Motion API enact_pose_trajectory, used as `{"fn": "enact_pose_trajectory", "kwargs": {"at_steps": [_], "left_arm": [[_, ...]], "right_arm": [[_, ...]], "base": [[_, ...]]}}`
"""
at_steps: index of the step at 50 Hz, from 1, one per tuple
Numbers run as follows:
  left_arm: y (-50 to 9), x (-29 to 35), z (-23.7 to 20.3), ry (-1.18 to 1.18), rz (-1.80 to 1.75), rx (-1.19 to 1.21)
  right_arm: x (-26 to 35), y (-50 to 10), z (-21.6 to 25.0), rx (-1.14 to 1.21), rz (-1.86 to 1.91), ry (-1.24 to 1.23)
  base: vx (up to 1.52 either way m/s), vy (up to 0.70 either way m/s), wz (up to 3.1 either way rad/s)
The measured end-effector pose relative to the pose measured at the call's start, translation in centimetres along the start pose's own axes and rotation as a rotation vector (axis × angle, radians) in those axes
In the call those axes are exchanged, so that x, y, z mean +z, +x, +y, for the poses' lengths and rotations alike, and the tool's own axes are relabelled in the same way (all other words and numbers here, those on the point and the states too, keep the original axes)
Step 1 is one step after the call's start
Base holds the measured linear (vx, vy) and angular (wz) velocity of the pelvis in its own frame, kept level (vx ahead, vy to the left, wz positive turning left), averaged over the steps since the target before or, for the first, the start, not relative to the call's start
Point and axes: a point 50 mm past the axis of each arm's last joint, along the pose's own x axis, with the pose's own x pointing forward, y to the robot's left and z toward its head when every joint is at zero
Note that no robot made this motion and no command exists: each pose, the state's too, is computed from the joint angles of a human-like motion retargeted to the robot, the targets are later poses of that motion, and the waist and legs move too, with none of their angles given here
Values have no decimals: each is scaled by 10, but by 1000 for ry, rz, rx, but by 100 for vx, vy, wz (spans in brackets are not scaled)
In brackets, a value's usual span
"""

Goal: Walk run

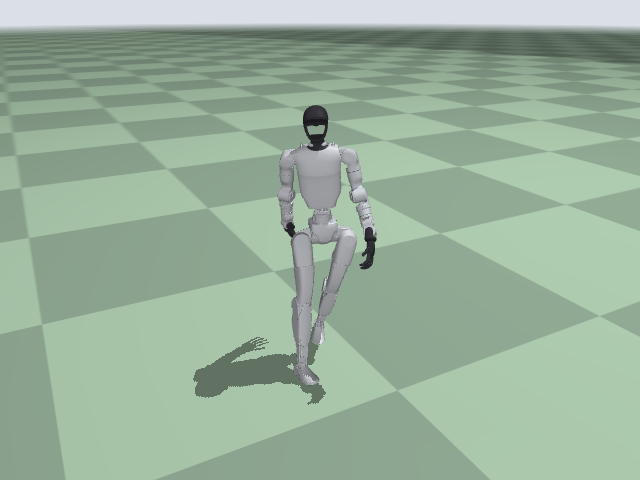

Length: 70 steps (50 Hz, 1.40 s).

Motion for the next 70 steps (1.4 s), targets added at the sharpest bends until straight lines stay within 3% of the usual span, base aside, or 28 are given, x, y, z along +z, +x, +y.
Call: {"fn": "enact_pose_trajectory", "kwargs": {"at_steps": [3,7,13,18,23,27,31,37,42,45,50,58,63,70], "left_arm": [[-10,-35,-9,-160,110,30],[-42,-101,-46,-395,395,-28],[-108,-172,-92,-445,763,-112],[-145,-200,-100,-335,828,-194],[-177,-222,-79,-286,953,-108],[-200,-233,-74,-429,1082,20],[-219,-240,-90,-701,1125,142],[-230,-240,-134,-959,1130,194],[-190,-220,-135,-1017,966,97],[-144,-197,-111,-881,795,30],[-66,-132,-63,-442,479,-51],[-5,-22,-4,-42,114,-30],[-4,-9,7,-80,35,65],[-53,-115,-46,-396,421,-34]], "right_arm": [[1,-10,-27,-132,-4,33],[2,-20,-52,-292,-61,256],[14,-32,-66,-189,-240,579],[45,-60,-108,-365,-309,438],[68,-102,-155,-645,-415,289],[81,-136,-181,-793,-520,301],[93,-156,-192,-789,-589,307],[94,-128,-170,-704,-548,246],[61,-69,-120,-553,-393,242],[36,-40,-83,-360,-267,232],[-6,-10,-27,-150,-86,210],[-44,8,31,46,92,221],[-42,4,20,28,114,205],[-19,-13,-33,-222,47,264]], "base": [[85,-8,32],[93,-10,160],[81,-18,209],[63,-5,124],[47,-7,107],[59,-6,126],[70,-5,147],[113,-6,5],[102,2,111],[83,16,181],[83,6,249],[79,-19,204],[99,-28,37],[111,-37,109]]}}
